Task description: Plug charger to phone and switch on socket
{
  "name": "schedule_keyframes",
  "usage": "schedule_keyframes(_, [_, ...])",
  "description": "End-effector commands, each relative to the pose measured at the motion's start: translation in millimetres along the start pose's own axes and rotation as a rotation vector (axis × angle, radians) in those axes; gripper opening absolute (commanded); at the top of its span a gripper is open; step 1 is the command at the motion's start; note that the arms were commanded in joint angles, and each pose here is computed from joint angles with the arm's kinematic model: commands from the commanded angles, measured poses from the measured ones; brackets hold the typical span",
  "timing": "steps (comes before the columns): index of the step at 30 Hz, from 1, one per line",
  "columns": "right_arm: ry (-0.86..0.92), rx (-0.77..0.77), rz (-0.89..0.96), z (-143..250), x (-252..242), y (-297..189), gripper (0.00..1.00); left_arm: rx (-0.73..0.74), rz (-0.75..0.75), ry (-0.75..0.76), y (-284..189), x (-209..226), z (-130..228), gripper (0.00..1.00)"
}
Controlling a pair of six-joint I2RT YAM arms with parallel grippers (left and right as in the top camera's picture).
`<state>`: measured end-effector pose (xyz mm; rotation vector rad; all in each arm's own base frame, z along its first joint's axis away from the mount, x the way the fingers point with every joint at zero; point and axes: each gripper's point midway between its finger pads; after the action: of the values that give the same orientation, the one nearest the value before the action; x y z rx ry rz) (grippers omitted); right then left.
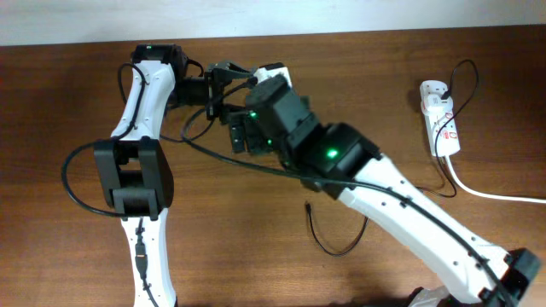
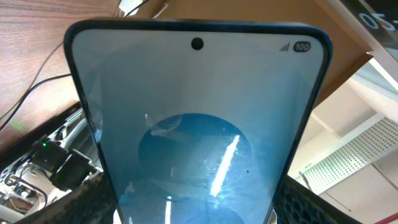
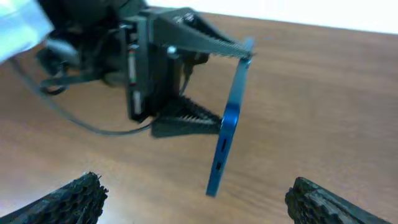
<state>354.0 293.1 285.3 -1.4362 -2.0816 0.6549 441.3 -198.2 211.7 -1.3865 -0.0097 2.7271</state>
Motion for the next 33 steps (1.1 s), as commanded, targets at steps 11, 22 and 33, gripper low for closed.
schedule_keyframes(11, [0.008, -0.117, 0.277, -5.5, -16.5, 32.2, 0.59, 0.013, 0.047, 0.097, -2.9, -28.4, 24.6, 0.75])
schedule_keyframes(22, [0.128, -0.088, 0.256, -2.8, -27.1, 37.9, 0.54, 0.013, 0.047, 0.104, -2.9, -28.4, 24.6, 0.75])
schedule_keyframes(33, [0.031, -0.069, 0.218, -0.9, -16.9, 51.2, 0.49, 0.012, 0.047, 0.111, -2.9, -28.4, 24.6, 0.75])
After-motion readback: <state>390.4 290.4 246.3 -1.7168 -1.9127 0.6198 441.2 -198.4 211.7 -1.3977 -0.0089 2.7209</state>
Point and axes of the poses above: each gripper's point midway between its finger pads, its own y axis out along the fingers, its own x axis along the line the jaws close on, z = x × y, and after that the axes turned 1 degree about -y, right-handed
